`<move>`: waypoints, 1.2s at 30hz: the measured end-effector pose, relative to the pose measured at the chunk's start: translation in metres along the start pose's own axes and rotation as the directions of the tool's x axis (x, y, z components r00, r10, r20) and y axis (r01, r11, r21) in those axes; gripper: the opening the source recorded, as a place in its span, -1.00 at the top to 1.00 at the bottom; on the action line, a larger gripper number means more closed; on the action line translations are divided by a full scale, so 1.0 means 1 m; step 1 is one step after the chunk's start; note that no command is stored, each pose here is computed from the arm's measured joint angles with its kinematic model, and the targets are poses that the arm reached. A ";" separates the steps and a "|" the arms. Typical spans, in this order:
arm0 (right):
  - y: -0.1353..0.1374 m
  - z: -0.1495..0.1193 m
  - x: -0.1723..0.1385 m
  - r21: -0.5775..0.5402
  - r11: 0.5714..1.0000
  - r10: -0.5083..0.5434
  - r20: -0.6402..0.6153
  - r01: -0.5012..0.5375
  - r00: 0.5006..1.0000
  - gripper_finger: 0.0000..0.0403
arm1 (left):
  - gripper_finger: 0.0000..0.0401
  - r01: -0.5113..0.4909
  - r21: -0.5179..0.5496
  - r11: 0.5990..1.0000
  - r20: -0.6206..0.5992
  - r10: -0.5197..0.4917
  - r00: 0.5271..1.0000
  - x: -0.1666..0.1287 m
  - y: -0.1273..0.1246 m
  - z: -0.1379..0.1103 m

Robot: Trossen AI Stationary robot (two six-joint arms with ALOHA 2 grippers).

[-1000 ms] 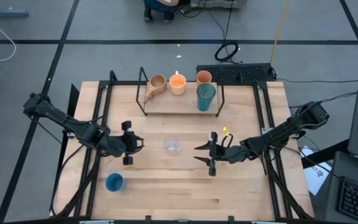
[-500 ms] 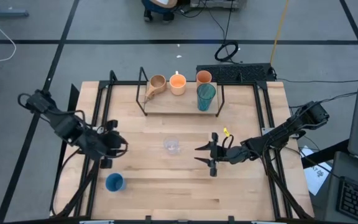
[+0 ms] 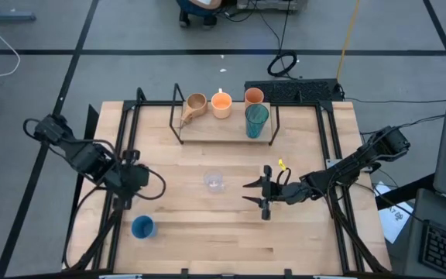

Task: Stack small to large cups/mugs on shelf
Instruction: Put the blue cup on the shelf

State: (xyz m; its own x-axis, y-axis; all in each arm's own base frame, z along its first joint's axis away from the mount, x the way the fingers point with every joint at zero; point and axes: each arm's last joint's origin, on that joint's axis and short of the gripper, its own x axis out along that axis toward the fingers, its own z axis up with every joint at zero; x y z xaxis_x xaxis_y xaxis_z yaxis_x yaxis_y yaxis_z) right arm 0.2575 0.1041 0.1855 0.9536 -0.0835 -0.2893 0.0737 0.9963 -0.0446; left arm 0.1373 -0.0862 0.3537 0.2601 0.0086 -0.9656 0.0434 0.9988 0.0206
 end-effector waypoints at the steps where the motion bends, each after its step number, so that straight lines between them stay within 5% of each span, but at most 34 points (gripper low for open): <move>1: 0.000 0.000 0.000 0.000 1.000 0.000 0.000 0.000 1.000 0.18 | 0.36 0.018 -0.012 1.000 -0.018 -0.018 1.000 0.001 -0.002 0.001; 12: 0.000 0.000 0.000 -0.003 1.000 0.000 0.000 0.000 1.000 0.18 | 0.36 0.090 -0.011 0.996 -0.141 -0.091 0.986 0.026 -0.054 0.008; 24: 0.000 0.000 0.000 -0.007 1.000 0.000 -0.001 0.000 1.000 0.18 | 0.36 0.164 -0.063 0.984 -0.075 -0.169 0.983 0.037 -0.106 0.003; 36: 0.000 0.000 0.000 -0.008 1.000 0.001 -0.001 -0.001 1.000 0.18 | 0.36 0.114 -0.148 0.982 -0.124 -0.133 0.983 0.053 -0.137 -0.002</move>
State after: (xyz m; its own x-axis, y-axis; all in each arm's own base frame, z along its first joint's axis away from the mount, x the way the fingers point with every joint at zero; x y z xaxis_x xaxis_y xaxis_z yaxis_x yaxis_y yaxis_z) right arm 0.2575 0.1041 0.1854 0.9534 -0.0828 -0.2901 0.0708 0.9961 -0.0517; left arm 0.1431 -0.2224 0.2990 0.1302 -0.1183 -0.9844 -0.0701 0.9893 -0.1281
